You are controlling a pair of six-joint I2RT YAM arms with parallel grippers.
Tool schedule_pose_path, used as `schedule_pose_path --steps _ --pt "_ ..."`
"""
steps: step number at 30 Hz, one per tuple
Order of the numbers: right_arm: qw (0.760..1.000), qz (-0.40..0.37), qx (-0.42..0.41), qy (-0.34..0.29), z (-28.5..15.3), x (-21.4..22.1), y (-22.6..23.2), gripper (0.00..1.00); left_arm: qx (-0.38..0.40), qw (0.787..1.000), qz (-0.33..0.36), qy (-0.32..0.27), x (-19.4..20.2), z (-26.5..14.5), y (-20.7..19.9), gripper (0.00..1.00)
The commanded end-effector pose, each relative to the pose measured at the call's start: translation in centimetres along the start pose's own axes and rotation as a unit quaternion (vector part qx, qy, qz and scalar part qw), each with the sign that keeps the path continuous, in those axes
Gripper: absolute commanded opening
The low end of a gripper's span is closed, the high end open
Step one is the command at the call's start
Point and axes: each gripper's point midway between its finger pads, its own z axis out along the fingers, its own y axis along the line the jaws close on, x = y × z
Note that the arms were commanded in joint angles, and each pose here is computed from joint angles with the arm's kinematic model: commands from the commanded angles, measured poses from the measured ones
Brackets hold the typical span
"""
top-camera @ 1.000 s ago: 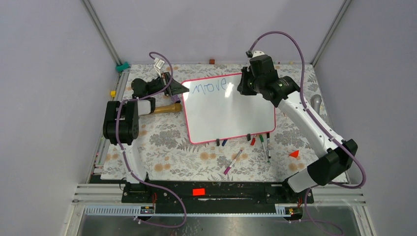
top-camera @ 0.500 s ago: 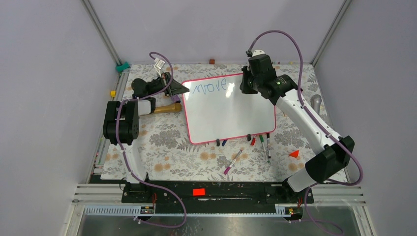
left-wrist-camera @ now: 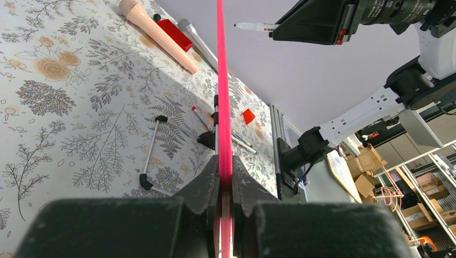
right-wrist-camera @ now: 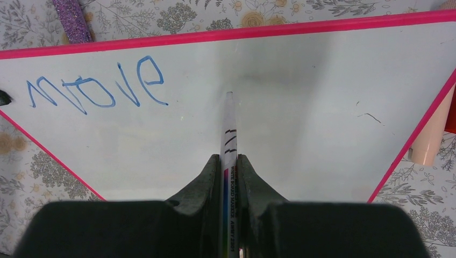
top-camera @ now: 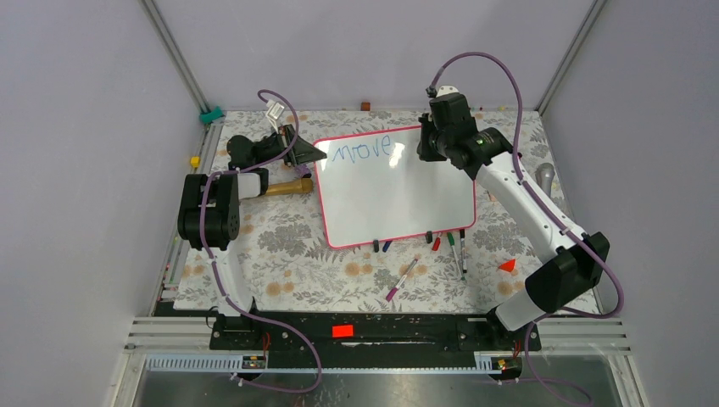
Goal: Write a sentence on the whiteboard
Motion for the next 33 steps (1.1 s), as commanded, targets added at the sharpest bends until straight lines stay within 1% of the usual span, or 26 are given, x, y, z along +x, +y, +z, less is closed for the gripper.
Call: schedule_pose_path --steps 1,17,27,33 --pt "1.000 -0.001 -0.006 -0.008 0.3 -0.4 0.1 0.00 0.018 0.999 0.032 0.010 -0.1 0.7 -1.6 0.00" --pt "1.000 0.002 0.021 0.000 2.4 -0.7 -0.2 0.00 0.019 0.999 0.029 0.014 -0.1 0.7 -1.5 0.00" --pt "0.999 0.007 0.030 0.045 2.1 2.9 -1.2 0.00 0.018 0.999 0.029 0.013 0.1 0.6 -1.6 0.00" --pt "0.998 0.008 0.036 0.049 2.1 3.5 -1.5 0.00 0.018 0.999 0.029 0.014 0.1 0.6 -1.5 0.00"
